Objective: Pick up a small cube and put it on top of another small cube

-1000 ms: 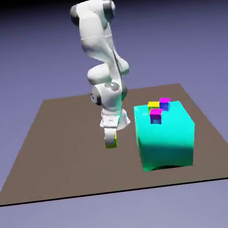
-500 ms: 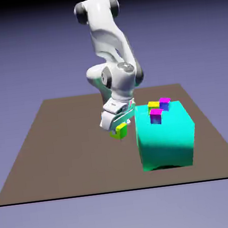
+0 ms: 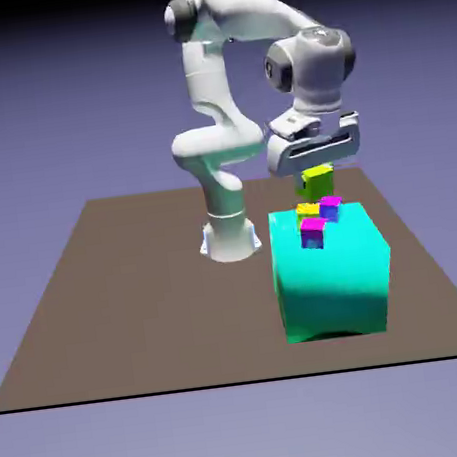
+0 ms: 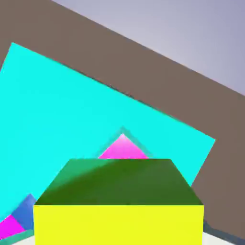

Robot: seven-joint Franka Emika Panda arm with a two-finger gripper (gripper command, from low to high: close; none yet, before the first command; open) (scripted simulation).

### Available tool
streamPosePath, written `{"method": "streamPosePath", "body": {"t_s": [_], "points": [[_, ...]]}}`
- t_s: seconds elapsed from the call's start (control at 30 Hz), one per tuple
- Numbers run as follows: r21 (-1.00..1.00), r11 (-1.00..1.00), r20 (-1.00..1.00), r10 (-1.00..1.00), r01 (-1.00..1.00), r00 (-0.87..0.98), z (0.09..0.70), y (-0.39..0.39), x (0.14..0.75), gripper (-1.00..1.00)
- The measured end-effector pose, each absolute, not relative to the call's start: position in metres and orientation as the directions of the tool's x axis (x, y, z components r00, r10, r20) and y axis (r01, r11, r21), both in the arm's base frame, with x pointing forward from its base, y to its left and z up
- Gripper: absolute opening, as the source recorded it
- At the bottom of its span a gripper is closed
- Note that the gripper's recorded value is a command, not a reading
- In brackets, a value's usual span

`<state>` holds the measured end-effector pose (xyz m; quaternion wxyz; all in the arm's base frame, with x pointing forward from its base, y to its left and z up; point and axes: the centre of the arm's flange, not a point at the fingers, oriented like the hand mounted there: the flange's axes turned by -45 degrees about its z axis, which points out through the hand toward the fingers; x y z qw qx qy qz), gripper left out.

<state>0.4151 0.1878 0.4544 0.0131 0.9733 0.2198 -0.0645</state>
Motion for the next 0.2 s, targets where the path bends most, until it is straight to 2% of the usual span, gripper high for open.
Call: {"method": "streamPosePath", "body": {"t_s": [0.1,0.13,0.2], "points": [[-0.003,-0.903,-0.131,0.426,0.43,0.895,0.405,0.185,0.41,-1.0],[-0.003,-0.903,-0.131,0.426,0.43,0.895,0.401,0.185,0.409,1.0],[0.0,-0.903,-0.131,0.426,0.43,0.895,0.401,0.185,0.41,1.0]]}}
